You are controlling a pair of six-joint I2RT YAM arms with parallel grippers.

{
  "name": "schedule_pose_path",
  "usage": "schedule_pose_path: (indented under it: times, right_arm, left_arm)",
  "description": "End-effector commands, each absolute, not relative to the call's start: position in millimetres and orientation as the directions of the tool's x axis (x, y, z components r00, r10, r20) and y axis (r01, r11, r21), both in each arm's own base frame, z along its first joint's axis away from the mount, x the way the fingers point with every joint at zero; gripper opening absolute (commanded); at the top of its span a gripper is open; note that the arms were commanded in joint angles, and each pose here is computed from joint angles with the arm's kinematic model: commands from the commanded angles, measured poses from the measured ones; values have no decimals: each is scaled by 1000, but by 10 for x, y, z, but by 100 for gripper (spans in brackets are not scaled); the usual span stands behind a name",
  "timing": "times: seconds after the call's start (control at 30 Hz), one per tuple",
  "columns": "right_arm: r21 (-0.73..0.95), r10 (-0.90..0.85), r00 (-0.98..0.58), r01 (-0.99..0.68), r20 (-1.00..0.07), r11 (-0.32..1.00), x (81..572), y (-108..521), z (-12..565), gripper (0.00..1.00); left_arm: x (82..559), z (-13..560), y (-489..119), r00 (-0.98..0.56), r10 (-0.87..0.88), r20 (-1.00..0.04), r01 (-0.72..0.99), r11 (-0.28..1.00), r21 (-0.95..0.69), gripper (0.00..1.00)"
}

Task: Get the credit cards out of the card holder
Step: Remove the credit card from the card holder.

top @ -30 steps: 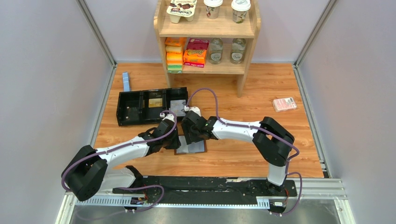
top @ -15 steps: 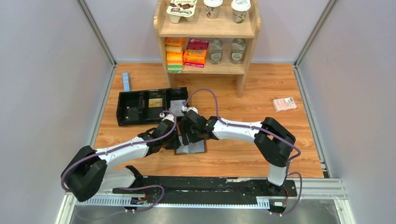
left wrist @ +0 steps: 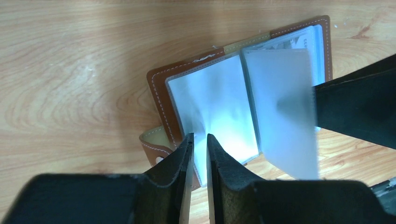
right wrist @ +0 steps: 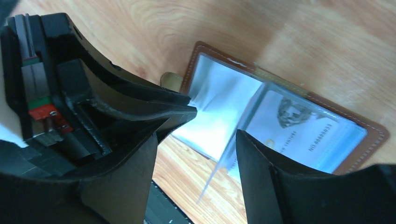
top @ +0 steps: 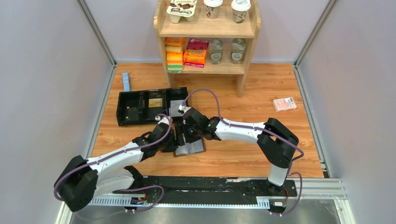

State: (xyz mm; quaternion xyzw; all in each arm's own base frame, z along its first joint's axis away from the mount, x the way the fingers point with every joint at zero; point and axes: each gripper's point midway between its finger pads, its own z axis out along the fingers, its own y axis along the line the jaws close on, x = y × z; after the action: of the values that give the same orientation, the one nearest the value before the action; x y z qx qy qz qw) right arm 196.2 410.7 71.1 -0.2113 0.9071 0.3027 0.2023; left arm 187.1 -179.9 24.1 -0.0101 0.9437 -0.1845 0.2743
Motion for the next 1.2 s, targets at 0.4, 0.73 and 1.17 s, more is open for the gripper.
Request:
schedule_pose_path:
  times: [0.4, 0.73, 1.17]
  right_arm:
    - [627, -203, -915, -389, -349, 675, 1966, 4297, 316, 44]
    - [606, -180, -919, -370, -352, 704, 2057, 4200, 297, 6]
    - [452, -121, -864, -369, -488, 812, 2375, 3732, 649, 20]
  left_arm:
    - [1867, 709, -1617, -721, -307, -621, 39, 877, -479, 25]
    - [1952, 767, -1855, -750, -281, -598, 84, 857, -508, 25]
    - [1936, 257, -1836, -852, -229, -472, -25, 916, -399, 22]
